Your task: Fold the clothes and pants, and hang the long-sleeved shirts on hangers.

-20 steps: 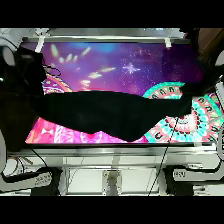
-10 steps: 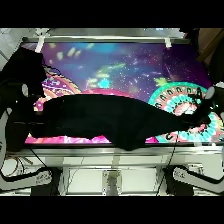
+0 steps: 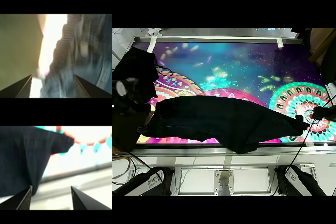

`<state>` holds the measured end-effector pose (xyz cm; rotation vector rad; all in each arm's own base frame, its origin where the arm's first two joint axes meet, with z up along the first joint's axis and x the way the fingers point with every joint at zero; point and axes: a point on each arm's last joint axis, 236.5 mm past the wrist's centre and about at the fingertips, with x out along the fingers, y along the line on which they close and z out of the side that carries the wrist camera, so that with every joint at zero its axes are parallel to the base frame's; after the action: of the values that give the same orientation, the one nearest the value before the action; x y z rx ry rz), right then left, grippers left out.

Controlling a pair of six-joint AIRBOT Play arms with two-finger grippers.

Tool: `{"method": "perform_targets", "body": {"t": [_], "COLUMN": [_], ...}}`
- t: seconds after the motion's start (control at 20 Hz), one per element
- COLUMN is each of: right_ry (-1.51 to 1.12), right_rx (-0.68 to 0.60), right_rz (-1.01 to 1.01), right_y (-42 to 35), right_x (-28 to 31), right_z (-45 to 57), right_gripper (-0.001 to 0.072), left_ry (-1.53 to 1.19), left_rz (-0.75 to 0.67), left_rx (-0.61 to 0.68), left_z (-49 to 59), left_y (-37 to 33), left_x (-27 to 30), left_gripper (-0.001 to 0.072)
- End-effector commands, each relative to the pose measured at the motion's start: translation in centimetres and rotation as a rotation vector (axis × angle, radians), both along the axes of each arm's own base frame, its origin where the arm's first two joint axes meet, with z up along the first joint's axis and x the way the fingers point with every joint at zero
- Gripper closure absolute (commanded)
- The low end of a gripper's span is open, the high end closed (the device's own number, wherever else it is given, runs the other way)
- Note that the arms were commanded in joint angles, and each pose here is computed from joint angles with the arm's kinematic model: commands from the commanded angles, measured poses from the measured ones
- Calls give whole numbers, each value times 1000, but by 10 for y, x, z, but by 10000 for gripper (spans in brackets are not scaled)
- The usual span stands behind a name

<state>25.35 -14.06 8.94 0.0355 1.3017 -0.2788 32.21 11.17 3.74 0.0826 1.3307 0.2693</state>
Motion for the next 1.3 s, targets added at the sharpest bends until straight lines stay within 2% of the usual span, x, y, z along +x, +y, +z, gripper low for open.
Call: {"method": "perform_targets", "body": {"t": [0.0, 0.15, 0.3, 0.45, 0.6, 0.75, 0.8, 0.9, 0.95, 1.1, 1.15, 1.25], "right_ry": [-216, -201, -169, -159, -158, -158, -157, -156, -161, -147, -124, -45], "right_rx": [-90, -76, -62, -57, -48, -34, -34, -34, -36, -49, -33, 77], "right_rz": [7, 9, 12, 12, 13, 15, 14, 14, 15, 44, 46, 45], "right_y": [-14, -14, -15, -15, -14, -12, -12, -12, -12, -16, -16, -2], "right_x": [36, 39, 40, 41, 42, 44, 44, 44, 45, 50, 52, 54], "right_z": [47, 40, 30, 27, 25, 23, 23, 22, 23, 15, 2, -42], "right_gripper": [167, 167, 167, 167, 167, 168, 168, 168, 168, 168, 168, 168], "left_ry": [-311, -28, 67, 60, -72, -102, -98, -102, -109, -145, -170, -224], "left_rz": [41, 23, 28, 36, 62, 80, 85, 87, 86, 76, 71, 62], "left_rx": [2, -147, -246, -286, -330, -375, -389, -387, -386, -372, -364, -341], "left_z": [38, -40, -88, -99, -90, -94, -96, -98, -98, -84, -73, -49], "left_y": [3, -25, -47, -54, -61, -69, -72, -71, -70, -65, -63, -55], "left_x": [57, 40, 48, 69, 102, 112, 112, 114, 115, 125, 131, 141], "left_gripper": [141, 141, 140, 140, 141, 157, 266, 645, 681, 681, 681, 681]}}
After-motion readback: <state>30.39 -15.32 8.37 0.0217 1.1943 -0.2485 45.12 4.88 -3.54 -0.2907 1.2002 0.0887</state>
